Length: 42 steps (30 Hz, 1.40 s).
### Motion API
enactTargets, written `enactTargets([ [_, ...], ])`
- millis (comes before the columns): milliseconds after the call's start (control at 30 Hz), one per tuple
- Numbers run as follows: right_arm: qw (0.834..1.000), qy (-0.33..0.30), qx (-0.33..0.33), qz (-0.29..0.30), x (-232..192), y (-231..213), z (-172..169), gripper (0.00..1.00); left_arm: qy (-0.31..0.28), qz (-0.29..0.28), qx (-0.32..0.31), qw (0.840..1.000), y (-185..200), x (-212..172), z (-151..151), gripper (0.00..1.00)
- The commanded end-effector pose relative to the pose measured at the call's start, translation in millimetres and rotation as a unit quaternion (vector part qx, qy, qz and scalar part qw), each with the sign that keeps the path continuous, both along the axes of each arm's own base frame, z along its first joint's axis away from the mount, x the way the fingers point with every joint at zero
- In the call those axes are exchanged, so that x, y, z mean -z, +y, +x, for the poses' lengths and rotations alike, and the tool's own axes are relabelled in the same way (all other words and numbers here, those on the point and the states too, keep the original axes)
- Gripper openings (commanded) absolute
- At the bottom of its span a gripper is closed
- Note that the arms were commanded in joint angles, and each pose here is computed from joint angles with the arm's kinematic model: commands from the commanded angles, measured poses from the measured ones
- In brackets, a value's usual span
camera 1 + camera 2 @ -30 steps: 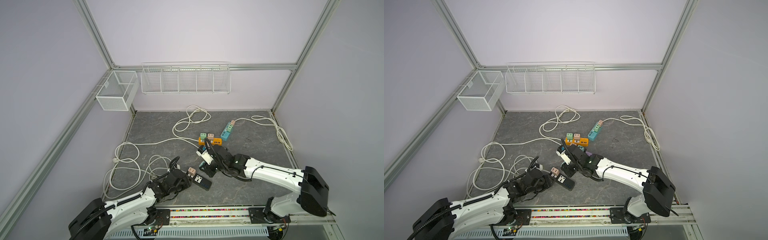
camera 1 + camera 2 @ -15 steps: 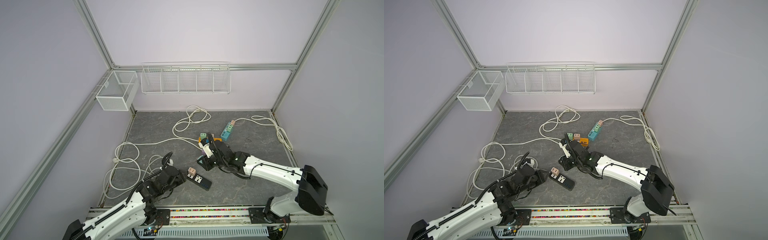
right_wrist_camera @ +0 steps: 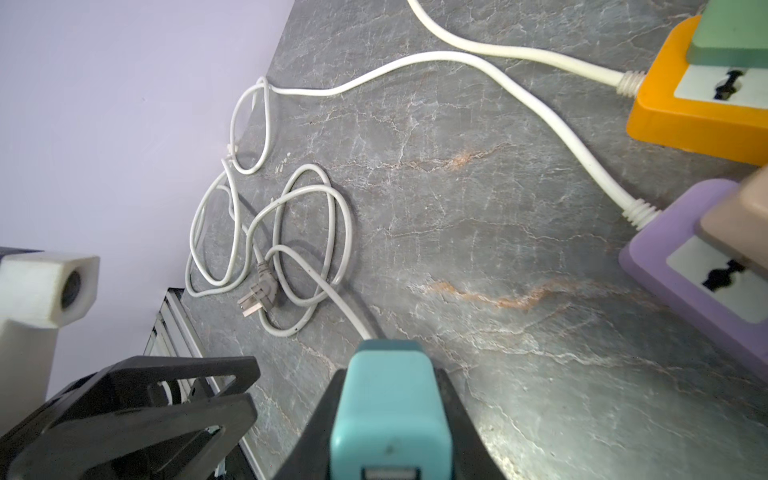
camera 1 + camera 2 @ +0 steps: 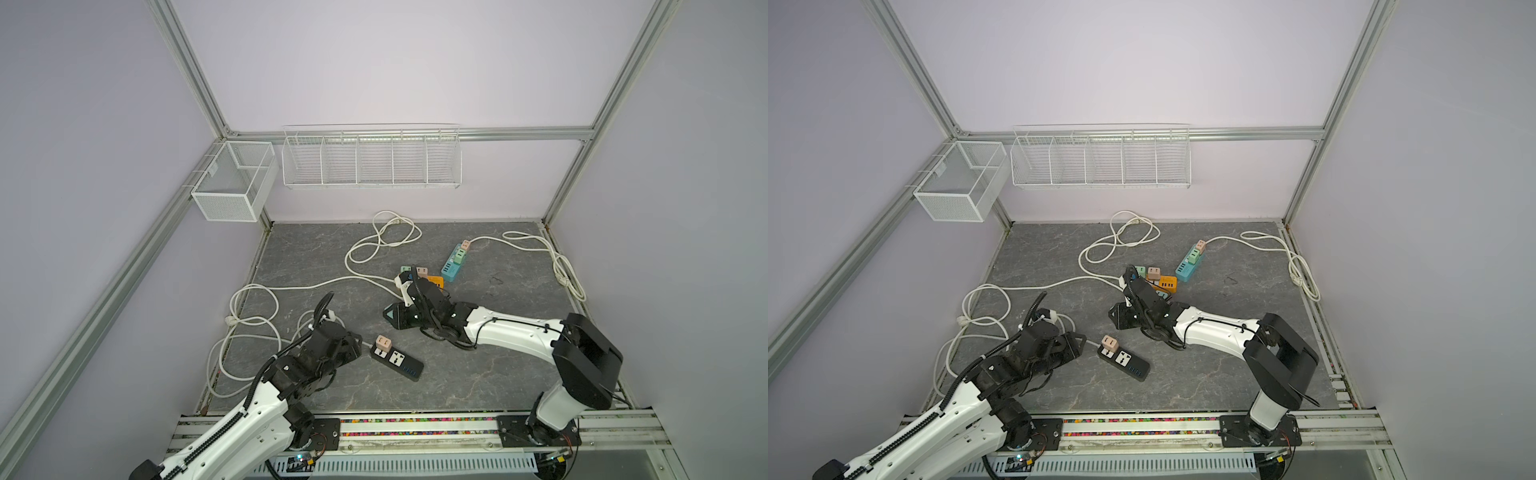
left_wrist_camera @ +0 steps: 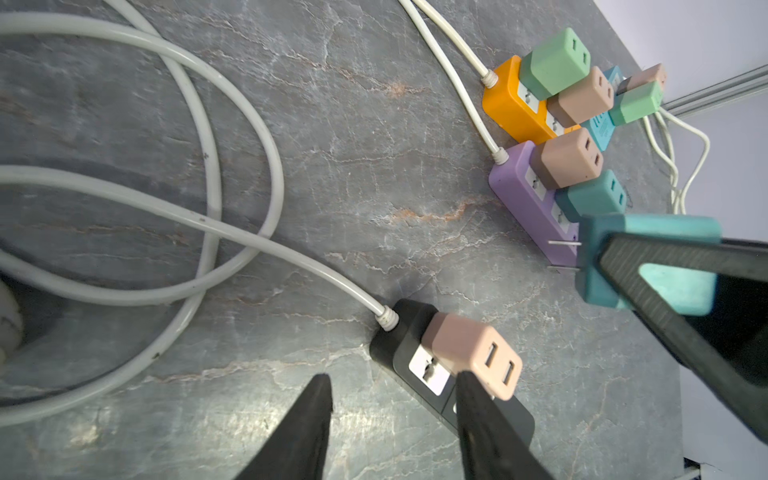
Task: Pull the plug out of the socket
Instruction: 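Lift the mint plug away from the strip with the right gripper, then lower the mint plug onto the table and open the right gripper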
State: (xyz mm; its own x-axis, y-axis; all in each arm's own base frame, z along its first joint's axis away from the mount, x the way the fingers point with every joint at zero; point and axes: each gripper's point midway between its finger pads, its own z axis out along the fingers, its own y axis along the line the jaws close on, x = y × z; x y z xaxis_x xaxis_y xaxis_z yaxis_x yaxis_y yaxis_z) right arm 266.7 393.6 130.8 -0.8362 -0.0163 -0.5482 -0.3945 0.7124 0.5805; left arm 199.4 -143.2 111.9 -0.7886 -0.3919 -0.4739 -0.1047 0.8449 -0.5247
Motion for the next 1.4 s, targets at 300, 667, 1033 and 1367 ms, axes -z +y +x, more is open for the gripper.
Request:
enactTargets([
  [300, 0.998, 0.034, 0.009, 0.044, 22, 49, 20, 0.08, -0.032, 0.013, -0.006, 0.999, 14, -21, 19, 0.54],
  [667, 0.998, 0.047, 0.013, 0.041, 55, 83, 43, 0.11, -0.037, 0.012, -0.024, 0.999, 22, -26, 24, 0.62],
  [1033, 0.998, 0.045, 0.013, 0.031, 78, 93, 52, 0.15, -0.030, -0.003, -0.034, 0.999, 20, -26, 25, 0.68],
  [1367, 0.999, 0.048, 0.010, 0.011, 96, 91, 53, 0.23, -0.033, -0.023, -0.036, 0.999, 16, -27, 25, 0.70],
])
